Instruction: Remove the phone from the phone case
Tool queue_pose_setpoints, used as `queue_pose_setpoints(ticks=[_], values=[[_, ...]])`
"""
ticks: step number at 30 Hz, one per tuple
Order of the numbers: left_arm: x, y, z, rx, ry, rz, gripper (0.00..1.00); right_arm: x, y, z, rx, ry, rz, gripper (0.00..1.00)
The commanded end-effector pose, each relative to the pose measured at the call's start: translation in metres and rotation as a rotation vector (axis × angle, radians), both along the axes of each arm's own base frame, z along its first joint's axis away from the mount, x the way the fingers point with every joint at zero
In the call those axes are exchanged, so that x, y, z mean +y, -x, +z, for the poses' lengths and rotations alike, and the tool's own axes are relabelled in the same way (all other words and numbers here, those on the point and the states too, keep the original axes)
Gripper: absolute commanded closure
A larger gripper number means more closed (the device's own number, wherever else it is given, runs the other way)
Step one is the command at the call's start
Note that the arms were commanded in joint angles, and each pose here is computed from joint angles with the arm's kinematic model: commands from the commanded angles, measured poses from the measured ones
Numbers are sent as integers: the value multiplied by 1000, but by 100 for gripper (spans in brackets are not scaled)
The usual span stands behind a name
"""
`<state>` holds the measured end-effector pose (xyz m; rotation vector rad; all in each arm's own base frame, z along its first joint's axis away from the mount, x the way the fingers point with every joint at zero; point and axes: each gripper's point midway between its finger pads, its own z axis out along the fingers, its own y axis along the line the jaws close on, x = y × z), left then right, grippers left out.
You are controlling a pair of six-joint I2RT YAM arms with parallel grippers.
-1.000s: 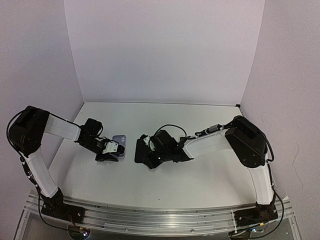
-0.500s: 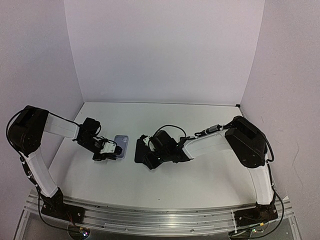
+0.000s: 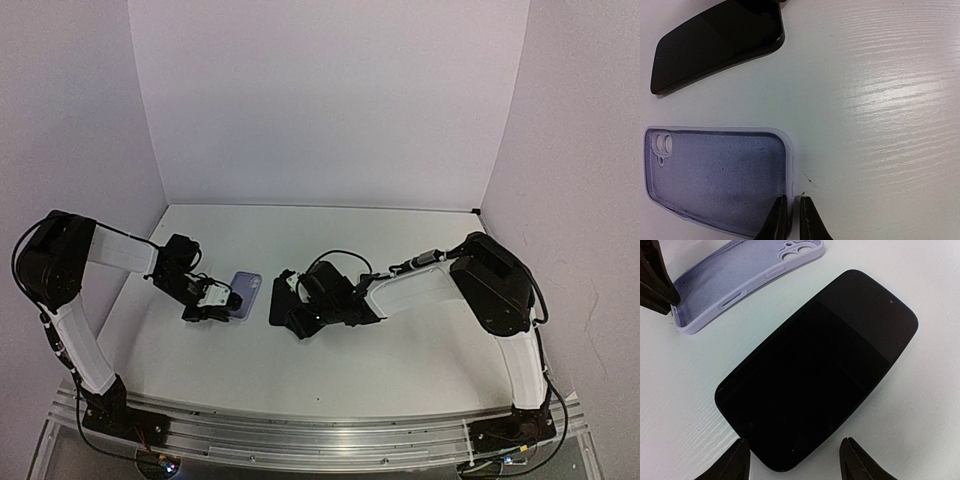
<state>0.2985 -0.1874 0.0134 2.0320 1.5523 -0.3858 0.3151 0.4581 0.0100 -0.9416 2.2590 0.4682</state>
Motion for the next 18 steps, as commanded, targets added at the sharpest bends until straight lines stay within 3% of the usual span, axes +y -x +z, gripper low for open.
queue_pose_setpoints(ticks=[1,9,18], values=[[4,18,0,143,-2,50,90,-17,6,-29,39,102,-10,39],[-5,2,7,164,56,157,89,-10,7,-26,64,69,-9,39],[-14,4,11,201,80,168,89,-9,8,-23,62,65,-5,39]])
